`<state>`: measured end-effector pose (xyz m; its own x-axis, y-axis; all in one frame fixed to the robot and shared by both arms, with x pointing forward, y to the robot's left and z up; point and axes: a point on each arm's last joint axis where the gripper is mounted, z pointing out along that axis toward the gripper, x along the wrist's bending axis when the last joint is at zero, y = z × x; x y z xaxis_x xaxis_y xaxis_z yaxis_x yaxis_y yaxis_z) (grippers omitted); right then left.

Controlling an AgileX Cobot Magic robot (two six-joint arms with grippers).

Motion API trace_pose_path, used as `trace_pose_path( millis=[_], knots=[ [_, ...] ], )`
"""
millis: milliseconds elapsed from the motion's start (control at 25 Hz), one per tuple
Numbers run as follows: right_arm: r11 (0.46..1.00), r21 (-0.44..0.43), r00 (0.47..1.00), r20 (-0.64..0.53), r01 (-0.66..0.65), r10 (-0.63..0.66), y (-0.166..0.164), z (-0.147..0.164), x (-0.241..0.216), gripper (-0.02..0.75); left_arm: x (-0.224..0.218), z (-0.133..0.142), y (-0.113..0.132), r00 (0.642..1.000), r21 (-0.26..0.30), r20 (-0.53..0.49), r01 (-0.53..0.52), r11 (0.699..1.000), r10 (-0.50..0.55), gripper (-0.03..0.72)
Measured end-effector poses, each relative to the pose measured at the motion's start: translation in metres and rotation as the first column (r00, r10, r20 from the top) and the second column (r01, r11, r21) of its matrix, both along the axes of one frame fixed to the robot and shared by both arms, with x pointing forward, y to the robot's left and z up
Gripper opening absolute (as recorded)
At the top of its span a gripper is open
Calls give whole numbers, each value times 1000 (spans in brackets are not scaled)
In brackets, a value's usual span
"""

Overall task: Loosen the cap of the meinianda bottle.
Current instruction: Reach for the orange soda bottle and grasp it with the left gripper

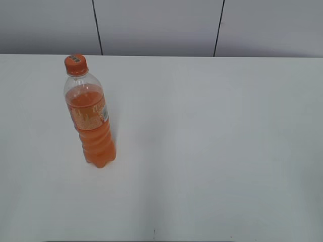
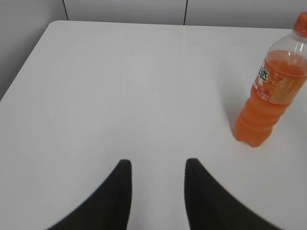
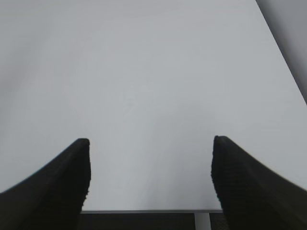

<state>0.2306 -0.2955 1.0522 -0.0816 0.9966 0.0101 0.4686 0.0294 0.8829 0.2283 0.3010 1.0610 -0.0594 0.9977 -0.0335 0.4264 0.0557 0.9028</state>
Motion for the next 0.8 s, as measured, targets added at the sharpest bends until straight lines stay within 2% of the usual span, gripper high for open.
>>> trace_pose_path(
  millis=[800],
  knots=[
    [1000,0,1000,0,0,0,0,0,0,587,0,0,0,1000,0,0,0,1000,0,240]
  ],
)
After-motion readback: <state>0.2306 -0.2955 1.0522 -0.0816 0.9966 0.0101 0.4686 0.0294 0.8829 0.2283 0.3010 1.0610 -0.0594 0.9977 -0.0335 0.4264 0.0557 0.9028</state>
